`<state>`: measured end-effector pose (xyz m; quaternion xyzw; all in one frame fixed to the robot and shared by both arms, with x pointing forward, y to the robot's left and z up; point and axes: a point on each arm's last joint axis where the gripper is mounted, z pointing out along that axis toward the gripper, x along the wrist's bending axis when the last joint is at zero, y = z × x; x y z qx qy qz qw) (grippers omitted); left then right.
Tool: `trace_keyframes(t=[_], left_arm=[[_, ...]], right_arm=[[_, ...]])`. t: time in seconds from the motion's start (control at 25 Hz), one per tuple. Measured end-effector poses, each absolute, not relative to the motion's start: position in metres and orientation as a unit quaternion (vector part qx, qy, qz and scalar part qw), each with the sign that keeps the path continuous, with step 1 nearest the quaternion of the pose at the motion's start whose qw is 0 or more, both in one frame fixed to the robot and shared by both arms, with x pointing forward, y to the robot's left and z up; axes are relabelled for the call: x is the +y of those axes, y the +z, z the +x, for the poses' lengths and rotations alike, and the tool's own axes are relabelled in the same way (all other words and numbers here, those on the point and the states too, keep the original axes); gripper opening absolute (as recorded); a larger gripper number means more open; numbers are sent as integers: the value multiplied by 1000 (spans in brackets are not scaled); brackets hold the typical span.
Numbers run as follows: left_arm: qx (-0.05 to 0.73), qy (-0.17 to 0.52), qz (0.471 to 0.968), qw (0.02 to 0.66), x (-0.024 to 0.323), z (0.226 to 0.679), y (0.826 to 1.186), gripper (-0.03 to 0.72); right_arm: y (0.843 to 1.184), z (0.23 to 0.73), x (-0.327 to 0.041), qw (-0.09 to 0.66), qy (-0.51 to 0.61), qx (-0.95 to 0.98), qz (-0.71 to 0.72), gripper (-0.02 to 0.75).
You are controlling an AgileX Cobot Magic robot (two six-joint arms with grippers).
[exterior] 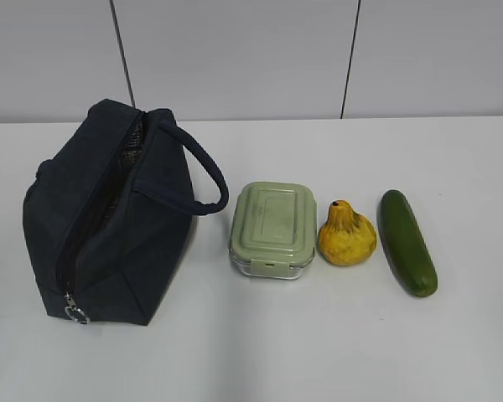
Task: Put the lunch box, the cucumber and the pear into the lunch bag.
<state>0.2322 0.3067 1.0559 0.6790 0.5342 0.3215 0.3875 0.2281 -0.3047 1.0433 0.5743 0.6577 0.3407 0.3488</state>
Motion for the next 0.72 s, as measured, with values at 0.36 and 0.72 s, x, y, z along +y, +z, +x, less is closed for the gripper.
trace_keyframes(t=[0.36,0.72], left_arm=[[534,322,679,388,307,232,1056,241],[534,322,679,388,307,232,1056,241]], right_arm=[[1043,228,-305,349,341,658,574,299],[1043,228,-305,349,341,658,574,299]])
